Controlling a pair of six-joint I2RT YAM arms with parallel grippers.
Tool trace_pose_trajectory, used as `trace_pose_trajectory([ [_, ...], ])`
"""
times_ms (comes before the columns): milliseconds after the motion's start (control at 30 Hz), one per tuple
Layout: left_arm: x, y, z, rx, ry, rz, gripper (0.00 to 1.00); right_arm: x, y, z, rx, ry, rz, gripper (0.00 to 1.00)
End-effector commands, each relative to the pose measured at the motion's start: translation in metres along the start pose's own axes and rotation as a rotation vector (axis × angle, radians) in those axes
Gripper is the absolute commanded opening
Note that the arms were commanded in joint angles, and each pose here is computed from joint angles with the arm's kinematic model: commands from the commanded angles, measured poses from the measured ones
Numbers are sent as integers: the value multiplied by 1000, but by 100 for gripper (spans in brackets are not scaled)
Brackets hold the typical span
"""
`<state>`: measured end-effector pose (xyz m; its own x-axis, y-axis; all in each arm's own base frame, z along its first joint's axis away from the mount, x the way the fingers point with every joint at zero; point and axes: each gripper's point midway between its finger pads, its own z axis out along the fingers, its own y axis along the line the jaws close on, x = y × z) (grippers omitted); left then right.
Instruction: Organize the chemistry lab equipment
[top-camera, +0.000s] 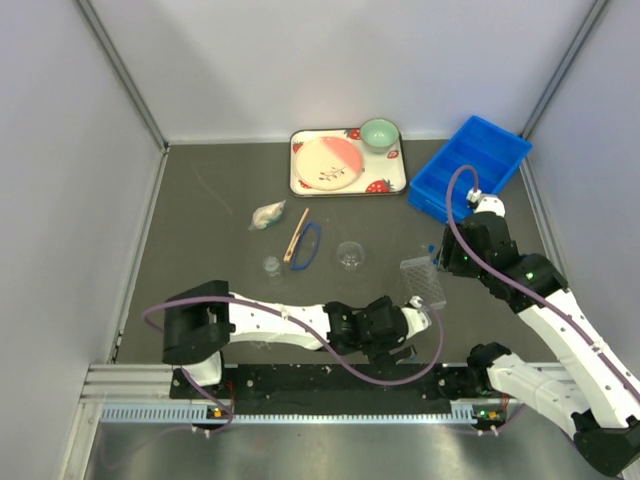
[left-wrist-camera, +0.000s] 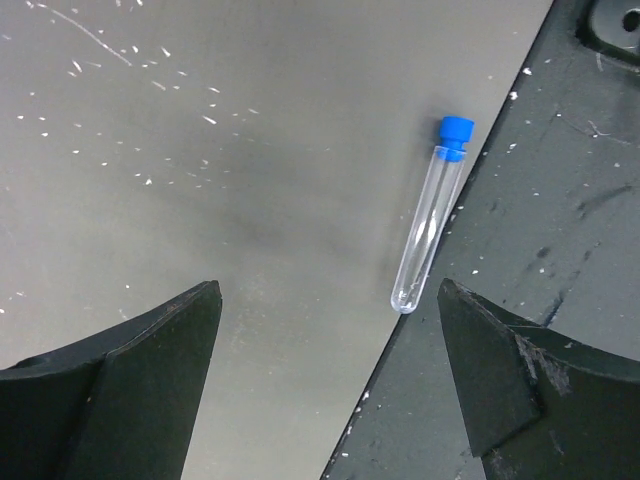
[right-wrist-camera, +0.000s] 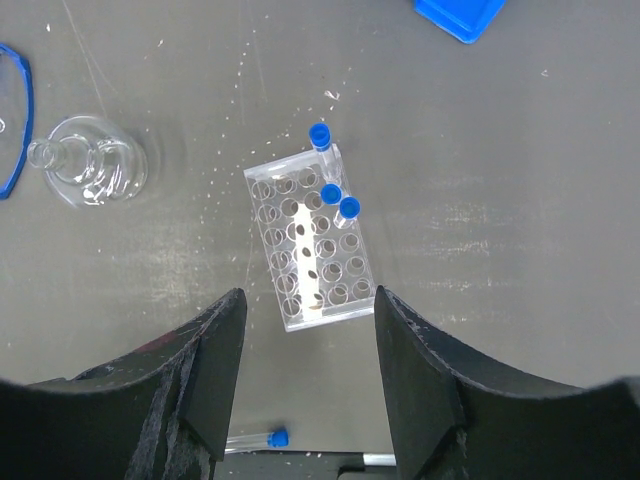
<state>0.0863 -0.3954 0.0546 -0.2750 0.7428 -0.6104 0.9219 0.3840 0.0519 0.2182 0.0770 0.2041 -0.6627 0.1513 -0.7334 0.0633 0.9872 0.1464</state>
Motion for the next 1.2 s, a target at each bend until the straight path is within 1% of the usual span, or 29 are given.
trace_pose_trajectory([
  [0, -19, -16, 0, 45, -61, 2, 95, -4, 1, -1, -16, -24, 2, 54],
  [300, -7, -26, 8, 64, -48, -9, 94, -3, 3, 2, -20, -17, -1, 54],
  [533, 3, -30, 17, 77, -28, -7, 90, 0, 4, 6, -22, -4, -6, 54],
  [800, 13, -31, 27, 80, -4, -4, 79, 5, 3, 10, -19, 5, -11, 53],
  [867, 17, -29, 30, 74, 6, -3, 74, 7, 3, 11, -20, 11, -11, 53],
  [900, 20, -29, 31, 73, 14, -2, 62, 8, 3, 12, -19, 12, -11, 53],
  [967, 25, -29, 34, 71, 25, 3, 51, 9, 3, 12, -21, 13, -11, 53],
  [1000, 27, -28, 35, 70, 28, 5, 41, 9, 4, 12, -23, 12, -10, 53],
  [1167, 36, -30, 39, 79, 40, 13, 27, 10, 4, 13, -25, 17, -7, 53],
])
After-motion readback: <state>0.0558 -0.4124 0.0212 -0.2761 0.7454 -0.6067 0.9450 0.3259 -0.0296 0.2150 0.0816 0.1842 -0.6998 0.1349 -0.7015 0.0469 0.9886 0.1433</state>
